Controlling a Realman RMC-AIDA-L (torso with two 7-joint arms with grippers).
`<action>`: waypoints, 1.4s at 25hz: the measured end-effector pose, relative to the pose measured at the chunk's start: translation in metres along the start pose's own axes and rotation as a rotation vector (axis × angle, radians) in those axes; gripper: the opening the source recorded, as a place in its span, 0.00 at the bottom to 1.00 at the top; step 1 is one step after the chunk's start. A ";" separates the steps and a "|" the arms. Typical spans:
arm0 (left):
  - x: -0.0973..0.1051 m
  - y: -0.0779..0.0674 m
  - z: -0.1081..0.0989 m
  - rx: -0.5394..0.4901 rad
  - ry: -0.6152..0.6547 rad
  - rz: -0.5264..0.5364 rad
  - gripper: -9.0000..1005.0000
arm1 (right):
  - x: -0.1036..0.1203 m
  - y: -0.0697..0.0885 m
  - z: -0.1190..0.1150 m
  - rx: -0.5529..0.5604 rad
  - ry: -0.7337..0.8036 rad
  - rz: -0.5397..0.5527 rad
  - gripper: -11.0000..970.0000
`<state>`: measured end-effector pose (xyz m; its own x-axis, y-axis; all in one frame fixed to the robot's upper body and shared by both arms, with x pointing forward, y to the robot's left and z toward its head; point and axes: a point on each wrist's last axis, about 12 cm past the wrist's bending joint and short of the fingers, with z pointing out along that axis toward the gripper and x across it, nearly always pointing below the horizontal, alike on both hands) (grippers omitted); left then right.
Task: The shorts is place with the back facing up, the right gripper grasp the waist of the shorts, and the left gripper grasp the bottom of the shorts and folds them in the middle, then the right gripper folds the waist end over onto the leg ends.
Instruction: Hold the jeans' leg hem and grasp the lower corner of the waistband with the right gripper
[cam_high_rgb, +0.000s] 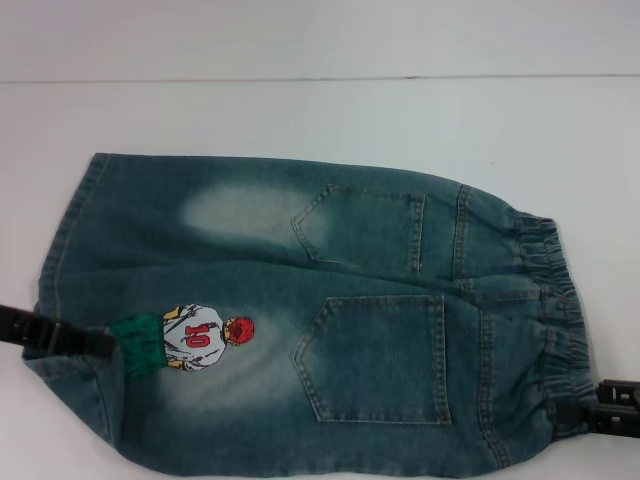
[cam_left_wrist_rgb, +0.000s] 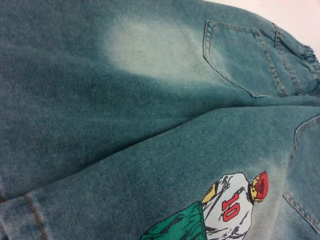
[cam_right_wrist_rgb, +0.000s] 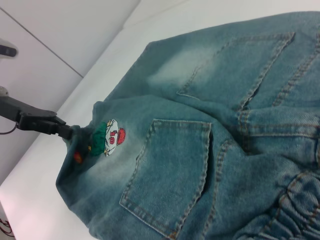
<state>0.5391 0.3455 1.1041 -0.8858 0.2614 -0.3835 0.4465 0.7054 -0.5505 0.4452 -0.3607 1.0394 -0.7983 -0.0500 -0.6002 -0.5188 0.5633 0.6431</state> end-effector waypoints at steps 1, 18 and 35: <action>0.000 0.000 0.000 0.001 0.000 -0.001 0.06 | -0.001 0.000 0.000 -0.001 -0.001 -0.003 0.60; -0.008 -0.004 0.007 0.019 0.003 0.035 0.06 | -0.005 -0.001 -0.001 0.002 -0.005 -0.007 0.60; -0.012 -0.005 0.008 0.018 0.016 0.057 0.06 | -0.010 0.000 0.003 -0.015 0.016 0.011 0.59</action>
<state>0.5482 0.3335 1.1054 -0.8607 0.3115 -0.4027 0.4984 0.6773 -0.5412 0.4546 -0.3582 1.0440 -0.8084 -0.0571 -0.5859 -0.5146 0.5518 0.6562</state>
